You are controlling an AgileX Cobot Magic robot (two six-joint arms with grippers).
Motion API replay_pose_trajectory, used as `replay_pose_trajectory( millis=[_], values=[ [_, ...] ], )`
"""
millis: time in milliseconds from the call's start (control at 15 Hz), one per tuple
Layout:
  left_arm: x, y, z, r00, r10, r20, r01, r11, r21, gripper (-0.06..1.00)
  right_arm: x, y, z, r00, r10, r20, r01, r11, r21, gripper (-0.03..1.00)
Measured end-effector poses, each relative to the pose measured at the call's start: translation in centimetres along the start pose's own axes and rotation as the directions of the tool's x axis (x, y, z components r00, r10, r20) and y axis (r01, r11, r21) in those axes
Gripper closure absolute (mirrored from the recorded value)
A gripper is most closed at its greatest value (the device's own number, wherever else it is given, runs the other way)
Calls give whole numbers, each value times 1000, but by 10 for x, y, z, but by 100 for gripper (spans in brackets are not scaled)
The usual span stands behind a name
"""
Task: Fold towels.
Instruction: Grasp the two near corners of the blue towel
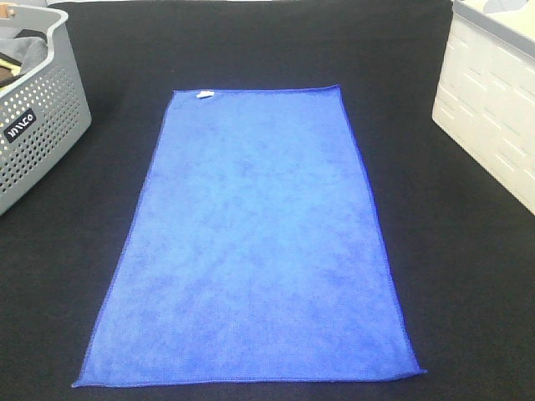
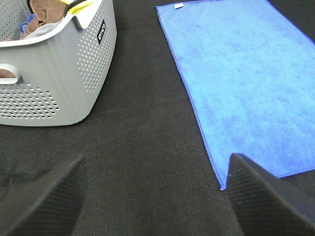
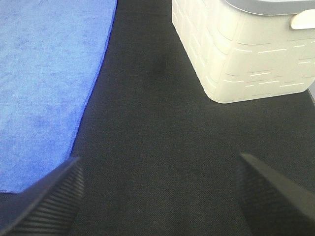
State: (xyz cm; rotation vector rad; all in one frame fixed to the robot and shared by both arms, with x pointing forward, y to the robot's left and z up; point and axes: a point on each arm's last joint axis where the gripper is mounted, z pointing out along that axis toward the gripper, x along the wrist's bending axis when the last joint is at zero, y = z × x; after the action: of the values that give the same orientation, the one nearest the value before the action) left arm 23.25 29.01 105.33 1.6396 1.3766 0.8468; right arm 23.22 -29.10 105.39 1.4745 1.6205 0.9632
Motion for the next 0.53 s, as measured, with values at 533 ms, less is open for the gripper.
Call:
replay_pose_trajectory(
  millis=[533],
  values=[
    [0,0,0,1000,0,0,0,1000,0,20,0,0,0,1000,0,0,0,1000,0,17]
  ],
)
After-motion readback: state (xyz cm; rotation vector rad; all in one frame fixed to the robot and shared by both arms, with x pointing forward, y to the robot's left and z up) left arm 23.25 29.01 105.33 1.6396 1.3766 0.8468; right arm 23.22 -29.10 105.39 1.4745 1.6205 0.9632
